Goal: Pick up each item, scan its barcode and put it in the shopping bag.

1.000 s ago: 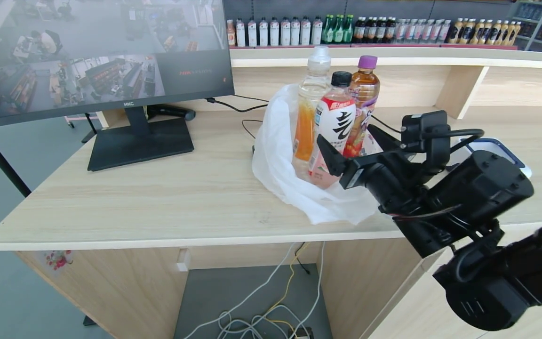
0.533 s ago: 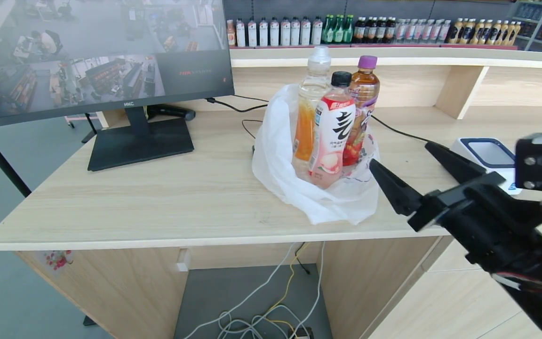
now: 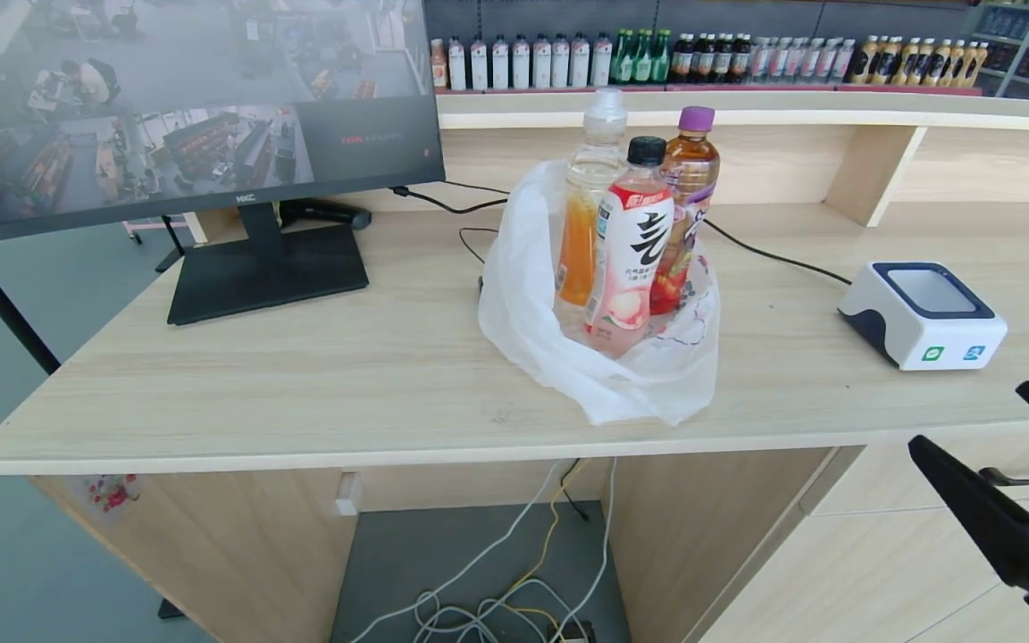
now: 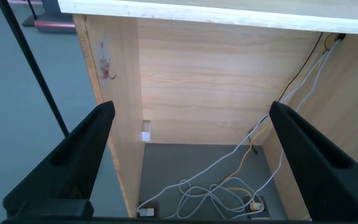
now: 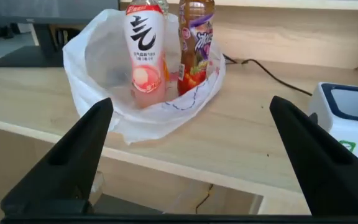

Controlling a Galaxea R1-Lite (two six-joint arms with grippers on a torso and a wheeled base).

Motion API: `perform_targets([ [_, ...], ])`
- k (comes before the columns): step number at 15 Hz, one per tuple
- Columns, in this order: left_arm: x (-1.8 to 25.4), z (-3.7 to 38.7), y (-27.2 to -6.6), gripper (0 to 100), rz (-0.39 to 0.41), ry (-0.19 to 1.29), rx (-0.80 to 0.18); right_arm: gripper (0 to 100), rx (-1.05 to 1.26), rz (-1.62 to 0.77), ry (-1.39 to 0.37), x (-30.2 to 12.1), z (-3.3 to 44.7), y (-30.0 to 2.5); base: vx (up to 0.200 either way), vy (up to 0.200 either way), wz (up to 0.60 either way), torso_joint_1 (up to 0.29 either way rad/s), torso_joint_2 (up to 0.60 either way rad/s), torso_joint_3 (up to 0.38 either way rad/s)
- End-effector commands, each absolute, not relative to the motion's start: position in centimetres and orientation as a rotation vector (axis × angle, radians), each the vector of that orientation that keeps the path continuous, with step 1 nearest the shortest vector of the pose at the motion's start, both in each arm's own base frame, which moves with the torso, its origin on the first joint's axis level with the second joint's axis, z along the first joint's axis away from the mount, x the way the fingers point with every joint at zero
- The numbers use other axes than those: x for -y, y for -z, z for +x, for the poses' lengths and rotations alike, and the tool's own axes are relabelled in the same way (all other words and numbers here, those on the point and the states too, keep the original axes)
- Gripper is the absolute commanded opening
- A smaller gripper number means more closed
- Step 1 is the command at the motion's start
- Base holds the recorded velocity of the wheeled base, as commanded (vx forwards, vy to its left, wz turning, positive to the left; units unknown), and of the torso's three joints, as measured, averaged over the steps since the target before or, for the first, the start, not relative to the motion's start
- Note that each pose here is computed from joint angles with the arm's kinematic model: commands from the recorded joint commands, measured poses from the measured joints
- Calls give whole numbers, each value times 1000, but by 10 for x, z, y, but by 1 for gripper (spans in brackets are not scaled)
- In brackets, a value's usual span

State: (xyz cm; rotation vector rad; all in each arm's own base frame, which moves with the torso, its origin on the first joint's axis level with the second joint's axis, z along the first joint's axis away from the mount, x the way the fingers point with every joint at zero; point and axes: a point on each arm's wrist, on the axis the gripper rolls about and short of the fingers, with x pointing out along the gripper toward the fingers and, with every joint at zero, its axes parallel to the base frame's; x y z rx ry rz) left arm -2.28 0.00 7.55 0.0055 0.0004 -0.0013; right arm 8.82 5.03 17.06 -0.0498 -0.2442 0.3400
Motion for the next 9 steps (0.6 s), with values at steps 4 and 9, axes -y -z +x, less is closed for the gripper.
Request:
perform_targets([
  [4,0,-23,-75,100,5,2,0,100,36,-172,-467,1,3,-108,0,0,0,0,0,0],
  [9,0,-23,-75,100,5,2,0,100,-7,-178,-520,11,-13,-84,0,0,0,0,0,0],
])
